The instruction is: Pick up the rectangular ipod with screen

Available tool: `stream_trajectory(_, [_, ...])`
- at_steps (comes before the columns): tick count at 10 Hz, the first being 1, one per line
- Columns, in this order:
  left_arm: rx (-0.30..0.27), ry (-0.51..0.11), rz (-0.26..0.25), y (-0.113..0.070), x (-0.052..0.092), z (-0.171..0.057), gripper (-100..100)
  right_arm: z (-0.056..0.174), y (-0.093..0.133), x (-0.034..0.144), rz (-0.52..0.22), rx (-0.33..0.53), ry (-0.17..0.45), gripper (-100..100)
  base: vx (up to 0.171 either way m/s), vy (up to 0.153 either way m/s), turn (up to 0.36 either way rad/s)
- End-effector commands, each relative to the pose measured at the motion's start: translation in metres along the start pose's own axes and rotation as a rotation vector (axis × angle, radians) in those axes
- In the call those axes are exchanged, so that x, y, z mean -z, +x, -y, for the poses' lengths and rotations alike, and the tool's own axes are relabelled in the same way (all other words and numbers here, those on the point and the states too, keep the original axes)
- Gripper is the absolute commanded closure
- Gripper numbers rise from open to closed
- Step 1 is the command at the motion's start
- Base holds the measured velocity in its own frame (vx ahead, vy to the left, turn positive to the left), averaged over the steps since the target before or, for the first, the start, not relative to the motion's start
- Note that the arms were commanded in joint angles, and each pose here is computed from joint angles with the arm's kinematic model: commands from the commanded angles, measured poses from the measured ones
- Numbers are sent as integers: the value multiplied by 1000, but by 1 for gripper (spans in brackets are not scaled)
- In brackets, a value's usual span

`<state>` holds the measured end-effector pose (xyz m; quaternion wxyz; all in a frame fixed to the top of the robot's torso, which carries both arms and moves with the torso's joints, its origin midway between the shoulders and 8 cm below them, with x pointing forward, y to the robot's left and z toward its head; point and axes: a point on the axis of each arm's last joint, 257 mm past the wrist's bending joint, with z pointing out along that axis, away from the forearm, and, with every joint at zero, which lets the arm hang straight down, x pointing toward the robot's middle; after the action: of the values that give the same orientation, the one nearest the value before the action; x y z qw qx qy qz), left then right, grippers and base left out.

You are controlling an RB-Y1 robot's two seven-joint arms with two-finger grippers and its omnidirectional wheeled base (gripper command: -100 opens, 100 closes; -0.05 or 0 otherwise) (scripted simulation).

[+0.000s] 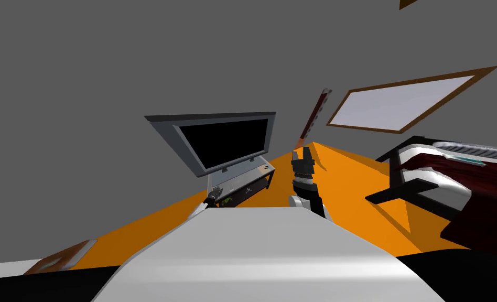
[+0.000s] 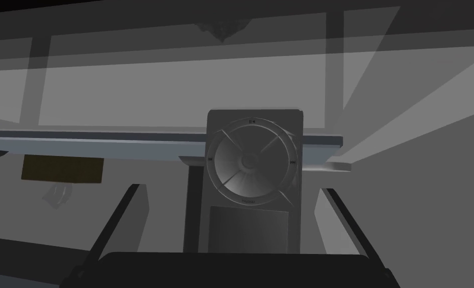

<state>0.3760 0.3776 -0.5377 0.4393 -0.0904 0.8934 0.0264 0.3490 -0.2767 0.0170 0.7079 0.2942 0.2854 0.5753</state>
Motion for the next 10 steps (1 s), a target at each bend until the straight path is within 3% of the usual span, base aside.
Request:
stream_trajectory(1, [-10,12,-8,2,-3,2,-100,0,0,0,0,0,0,0,30,-55,141])
stream_trajectory(2, [-38,37,6,-10,-10,7,-100,0,0,0,0,0,0,0,22,-48,219])
stream_trajectory(3, [-33,34,-4,-5,-10,6,-100,0,0,0,0,0,0,0,21,-38,129])
stream_trajectory(5, [-96,72,15,-23,-22,11,-100,0,0,0,0,0,0,0,32,-56,264])
stream_trajectory(7, [-81,67,10,-20,-19,10,-100,0,0,0,0,0,0,0,21,-42,94])
stream_trajectory(8, [-82,68,10,-20,-19,10,100,0,0,0,0,0,0,0,0,0,0])
stream_trajectory(10, [-83,68,10,-20,-19,10,100,0,0,0,0,0,0,0,0,0,0])
